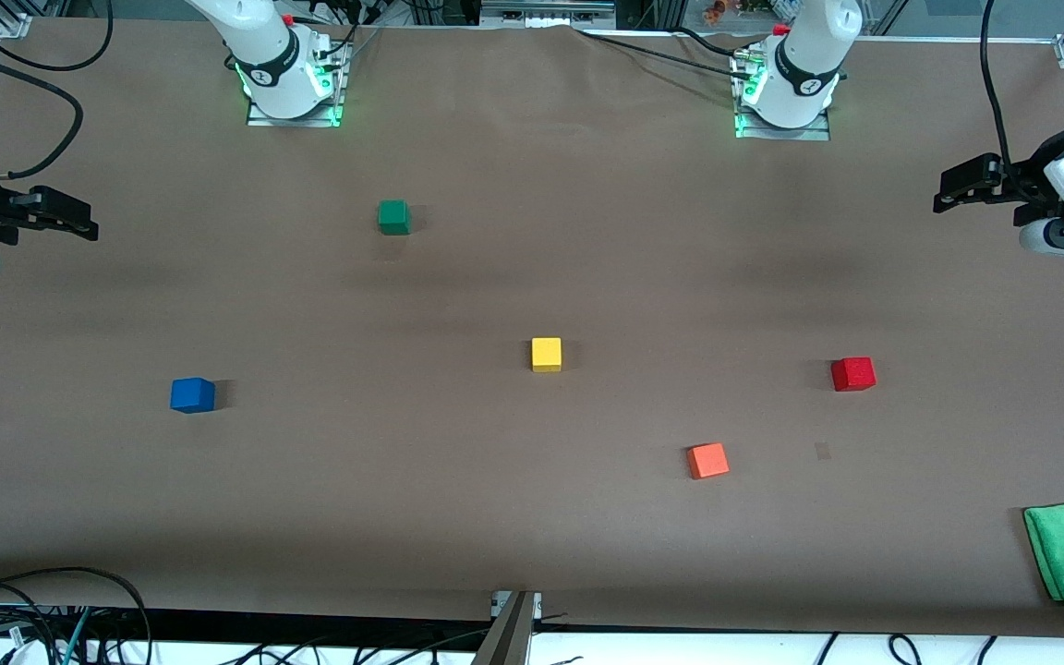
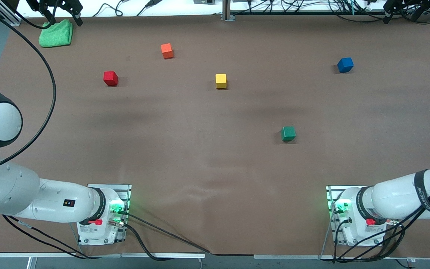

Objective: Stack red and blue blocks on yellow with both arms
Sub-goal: 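Move the left gripper over the red cube and lower it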

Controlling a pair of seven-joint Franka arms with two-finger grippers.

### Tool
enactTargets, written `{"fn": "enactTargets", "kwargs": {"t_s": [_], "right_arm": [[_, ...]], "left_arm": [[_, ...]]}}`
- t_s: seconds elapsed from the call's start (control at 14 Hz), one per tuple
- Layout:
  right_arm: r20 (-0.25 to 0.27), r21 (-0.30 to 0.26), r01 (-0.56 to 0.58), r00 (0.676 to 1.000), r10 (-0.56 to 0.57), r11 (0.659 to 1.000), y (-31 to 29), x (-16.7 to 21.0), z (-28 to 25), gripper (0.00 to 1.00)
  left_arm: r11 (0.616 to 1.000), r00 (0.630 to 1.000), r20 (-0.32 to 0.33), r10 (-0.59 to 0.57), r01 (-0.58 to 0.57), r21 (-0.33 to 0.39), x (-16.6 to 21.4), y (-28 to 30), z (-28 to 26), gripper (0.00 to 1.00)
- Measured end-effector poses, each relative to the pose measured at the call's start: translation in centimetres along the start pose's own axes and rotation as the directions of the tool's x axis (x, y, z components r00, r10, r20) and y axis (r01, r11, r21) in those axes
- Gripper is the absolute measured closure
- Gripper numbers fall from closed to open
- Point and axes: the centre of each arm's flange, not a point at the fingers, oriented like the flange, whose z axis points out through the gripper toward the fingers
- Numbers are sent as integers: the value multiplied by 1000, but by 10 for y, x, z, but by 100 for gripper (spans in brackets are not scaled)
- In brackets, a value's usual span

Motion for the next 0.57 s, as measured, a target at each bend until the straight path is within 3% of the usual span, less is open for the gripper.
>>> {"fn": "enactTargets", "kwargs": {"t_s": [0.21, 0.57], "right_arm": [[3, 0, 0, 1000, 0, 1000, 0, 2, 3, 0], [1, -1, 0, 1000, 0, 1000, 0, 3, 3, 0]], "left_arm": [[1000, 1000, 10, -5, 5, 1, 14, -3, 13, 0], [1000, 999, -35, -12, 12, 20, 77, -12, 73, 0]]}}
